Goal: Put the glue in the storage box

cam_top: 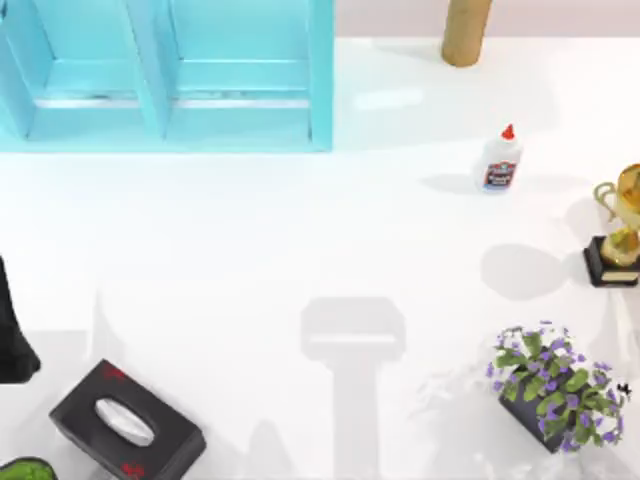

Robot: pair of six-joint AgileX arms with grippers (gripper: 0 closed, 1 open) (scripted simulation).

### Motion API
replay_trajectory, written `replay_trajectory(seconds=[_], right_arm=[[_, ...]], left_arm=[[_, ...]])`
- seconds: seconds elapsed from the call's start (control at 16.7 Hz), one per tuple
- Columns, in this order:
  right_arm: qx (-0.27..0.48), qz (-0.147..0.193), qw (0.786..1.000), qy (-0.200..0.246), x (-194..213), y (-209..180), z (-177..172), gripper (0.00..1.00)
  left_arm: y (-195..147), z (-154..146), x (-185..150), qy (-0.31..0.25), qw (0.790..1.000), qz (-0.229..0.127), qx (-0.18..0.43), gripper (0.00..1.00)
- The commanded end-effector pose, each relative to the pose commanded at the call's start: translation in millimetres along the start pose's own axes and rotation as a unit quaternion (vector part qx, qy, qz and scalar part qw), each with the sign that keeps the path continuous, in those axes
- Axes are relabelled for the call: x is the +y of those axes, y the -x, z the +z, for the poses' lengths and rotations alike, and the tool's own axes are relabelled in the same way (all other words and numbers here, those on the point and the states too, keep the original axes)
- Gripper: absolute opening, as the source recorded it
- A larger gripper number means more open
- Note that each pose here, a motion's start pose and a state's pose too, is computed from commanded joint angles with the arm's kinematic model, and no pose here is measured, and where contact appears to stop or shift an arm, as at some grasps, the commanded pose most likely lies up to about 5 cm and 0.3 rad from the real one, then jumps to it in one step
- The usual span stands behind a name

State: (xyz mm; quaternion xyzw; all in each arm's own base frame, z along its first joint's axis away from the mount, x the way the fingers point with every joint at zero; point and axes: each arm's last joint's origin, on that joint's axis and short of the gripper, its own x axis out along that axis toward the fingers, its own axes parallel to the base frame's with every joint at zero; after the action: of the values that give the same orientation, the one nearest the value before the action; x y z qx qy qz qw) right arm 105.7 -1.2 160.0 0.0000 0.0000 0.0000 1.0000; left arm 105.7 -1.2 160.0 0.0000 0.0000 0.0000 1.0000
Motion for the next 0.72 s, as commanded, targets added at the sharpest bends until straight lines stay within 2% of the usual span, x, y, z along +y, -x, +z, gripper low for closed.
replay_trajectory(seconds=[0.18,0.36,0.54,0.72], right_arm=[[0.002,0.001,1.000,-0.001,0.2,-0.1,1.9,1.00],[0.019,0.006,1.000,-0.011,1.7,-2.1,20.3,1.00],[0.048,0.015,0.998,-0.029,5.3,-12.1,57.2,1.00],[0.090,0.023,0.995,-0.047,12.8,-41.4,105.4,1.00]], left_arm=[[0.0,0.0,0.0,0.000,1.000,0.000,0.000,1.00],[0.0,0.0,0.0,0.000,1.000,0.000,0.000,1.00],[0.0,0.0,0.0,0.000,1.000,0.000,0.000,1.00],[0.0,0.0,0.0,0.000,1.000,0.000,0.000,1.00]])
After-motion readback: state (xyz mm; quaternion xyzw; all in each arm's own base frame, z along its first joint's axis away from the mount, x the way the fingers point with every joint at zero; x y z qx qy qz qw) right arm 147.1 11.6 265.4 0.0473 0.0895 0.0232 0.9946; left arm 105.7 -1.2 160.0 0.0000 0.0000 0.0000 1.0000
